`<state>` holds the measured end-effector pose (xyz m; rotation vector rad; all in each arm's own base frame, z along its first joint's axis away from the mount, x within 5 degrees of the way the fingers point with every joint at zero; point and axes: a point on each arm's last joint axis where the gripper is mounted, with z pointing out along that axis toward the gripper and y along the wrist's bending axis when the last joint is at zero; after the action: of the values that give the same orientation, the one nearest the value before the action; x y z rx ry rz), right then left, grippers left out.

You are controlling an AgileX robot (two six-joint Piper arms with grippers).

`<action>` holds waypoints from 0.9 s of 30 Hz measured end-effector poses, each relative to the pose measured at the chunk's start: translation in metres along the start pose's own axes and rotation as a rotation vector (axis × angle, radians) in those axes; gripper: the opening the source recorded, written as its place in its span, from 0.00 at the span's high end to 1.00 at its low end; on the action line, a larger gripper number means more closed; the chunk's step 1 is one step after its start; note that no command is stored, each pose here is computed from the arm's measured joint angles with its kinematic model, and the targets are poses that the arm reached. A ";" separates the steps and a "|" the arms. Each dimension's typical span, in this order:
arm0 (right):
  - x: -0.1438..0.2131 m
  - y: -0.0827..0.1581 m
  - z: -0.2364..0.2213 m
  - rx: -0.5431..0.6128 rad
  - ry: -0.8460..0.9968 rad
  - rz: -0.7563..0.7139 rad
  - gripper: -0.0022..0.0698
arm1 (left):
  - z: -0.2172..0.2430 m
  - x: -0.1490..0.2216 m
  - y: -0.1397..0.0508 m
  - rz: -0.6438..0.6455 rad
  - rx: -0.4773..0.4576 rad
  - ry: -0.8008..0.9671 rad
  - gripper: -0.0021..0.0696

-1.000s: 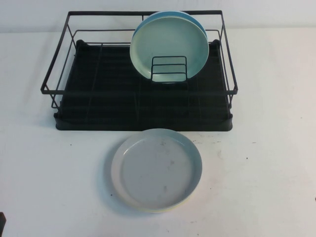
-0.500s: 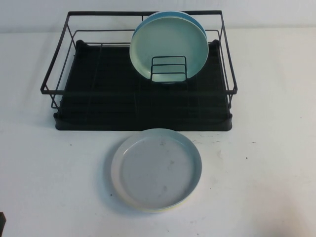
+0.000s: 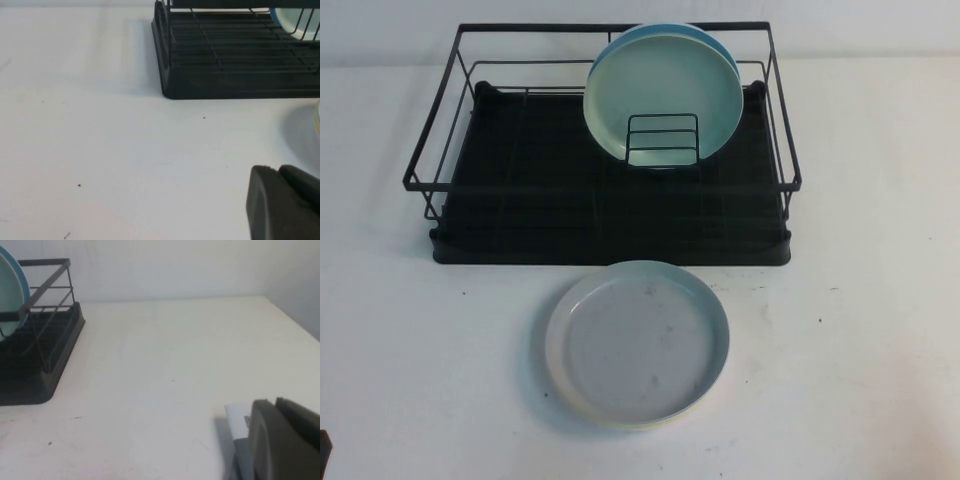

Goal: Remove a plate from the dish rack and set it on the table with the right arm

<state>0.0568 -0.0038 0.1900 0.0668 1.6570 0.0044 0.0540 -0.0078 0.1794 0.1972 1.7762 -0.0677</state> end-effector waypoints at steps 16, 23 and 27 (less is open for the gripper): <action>0.016 0.007 -0.002 -0.081 0.169 -0.031 1.00 | 0.000 0.000 0.000 0.000 0.000 0.001 0.98; 0.019 0.009 -0.003 -0.108 0.207 -0.027 1.00 | 0.000 0.000 0.000 0.000 0.000 0.001 0.98; 0.019 0.010 -0.003 -0.109 0.207 -0.026 1.00 | 0.000 0.000 0.000 0.000 0.000 0.001 0.98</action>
<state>0.0530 0.0068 0.1714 -0.0401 1.8618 0.0844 0.0540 -0.0078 0.1794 0.1972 1.7768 -0.0676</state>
